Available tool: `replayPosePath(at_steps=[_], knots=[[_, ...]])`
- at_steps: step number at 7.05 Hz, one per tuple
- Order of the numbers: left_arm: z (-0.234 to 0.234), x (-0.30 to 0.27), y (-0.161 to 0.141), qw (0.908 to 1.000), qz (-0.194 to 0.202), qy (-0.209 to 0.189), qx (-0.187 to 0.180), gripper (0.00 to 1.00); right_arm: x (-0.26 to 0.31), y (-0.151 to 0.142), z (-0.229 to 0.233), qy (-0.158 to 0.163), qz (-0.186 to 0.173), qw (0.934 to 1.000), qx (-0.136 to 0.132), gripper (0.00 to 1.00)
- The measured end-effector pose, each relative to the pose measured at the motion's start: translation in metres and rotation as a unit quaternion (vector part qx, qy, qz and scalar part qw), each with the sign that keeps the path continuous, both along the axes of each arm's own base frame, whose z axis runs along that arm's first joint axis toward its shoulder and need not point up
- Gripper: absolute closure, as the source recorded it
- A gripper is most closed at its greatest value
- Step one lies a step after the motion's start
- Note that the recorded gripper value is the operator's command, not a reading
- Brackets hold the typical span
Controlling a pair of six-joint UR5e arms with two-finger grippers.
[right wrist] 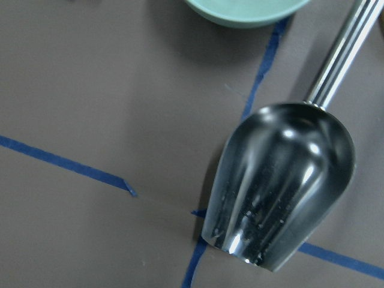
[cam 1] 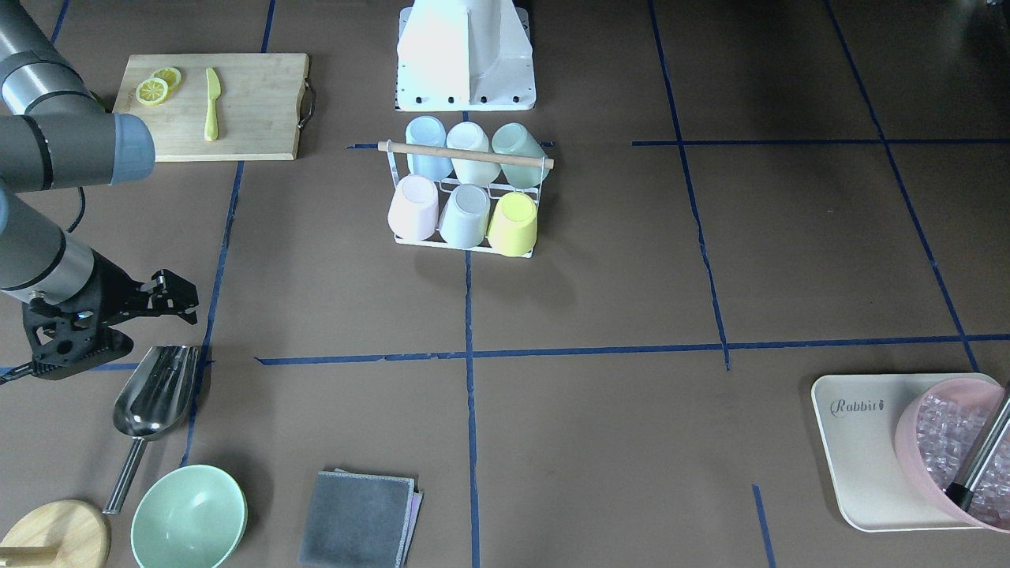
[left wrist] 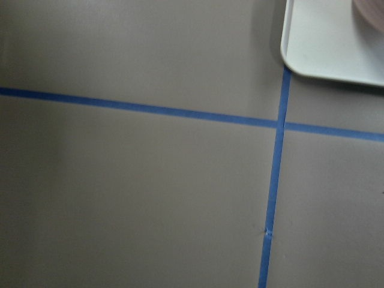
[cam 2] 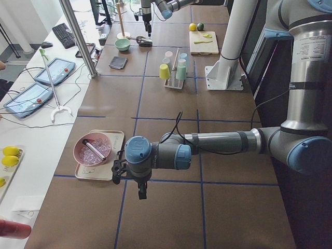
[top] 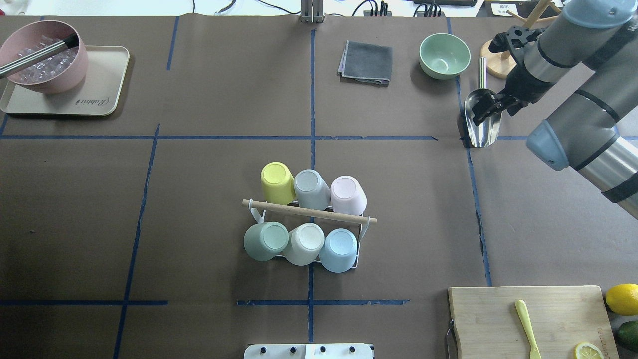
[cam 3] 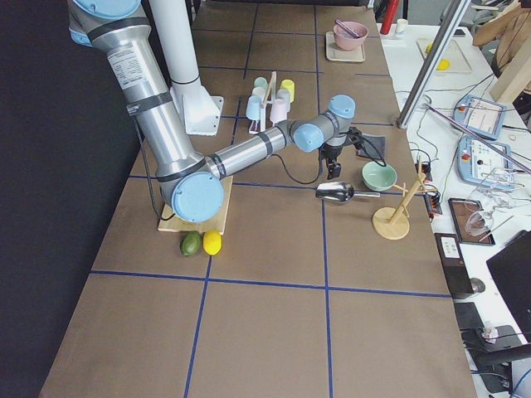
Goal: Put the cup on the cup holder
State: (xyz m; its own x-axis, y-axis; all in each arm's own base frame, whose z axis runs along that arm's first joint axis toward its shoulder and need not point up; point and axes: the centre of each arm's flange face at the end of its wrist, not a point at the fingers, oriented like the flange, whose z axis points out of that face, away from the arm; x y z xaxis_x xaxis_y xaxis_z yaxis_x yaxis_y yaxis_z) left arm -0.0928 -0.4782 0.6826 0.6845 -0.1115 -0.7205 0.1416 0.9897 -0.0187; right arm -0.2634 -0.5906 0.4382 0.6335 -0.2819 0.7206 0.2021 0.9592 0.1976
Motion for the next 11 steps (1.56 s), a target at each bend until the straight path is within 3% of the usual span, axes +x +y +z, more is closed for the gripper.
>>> replayPosePath(at_steps=[2, 4, 6, 8, 11], knots=[[-0.013, 0.0, -0.005, 0.9998, -0.016, 0.005, 0.001, 0.0, 0.05, 0.008, 0.047, -0.006, 0.021, 0.9986, -0.048, 0.0], [-0.025, 0.002, -0.006, 0.9994, -0.03, 0.014, -0.006, 0.0, 0.095, 0.018, 0.082, -0.004, 0.047, 0.9959, -0.077, 0.0], [-0.031, 0.012, 0.004, 0.9996, -0.023, 0.016, -0.006, 0.0, 0.146, 0.027, 0.106, -0.012, 0.065, 0.9943, -0.083, 0.0], [-0.038, 0.032, 0.013, 0.9998, -0.001, 0.015, -0.008, 0.0, 0.2, 0.071, 0.135, -0.015, 0.074, 0.9941, -0.078, 0.0], [-0.043, 0.043, 0.018, 0.9991, 0.04, 0.012, 0.004, 0.0, 0.281, 0.138, 0.195, 0.004, 0.099, 0.9921, -0.078, 0.0]])
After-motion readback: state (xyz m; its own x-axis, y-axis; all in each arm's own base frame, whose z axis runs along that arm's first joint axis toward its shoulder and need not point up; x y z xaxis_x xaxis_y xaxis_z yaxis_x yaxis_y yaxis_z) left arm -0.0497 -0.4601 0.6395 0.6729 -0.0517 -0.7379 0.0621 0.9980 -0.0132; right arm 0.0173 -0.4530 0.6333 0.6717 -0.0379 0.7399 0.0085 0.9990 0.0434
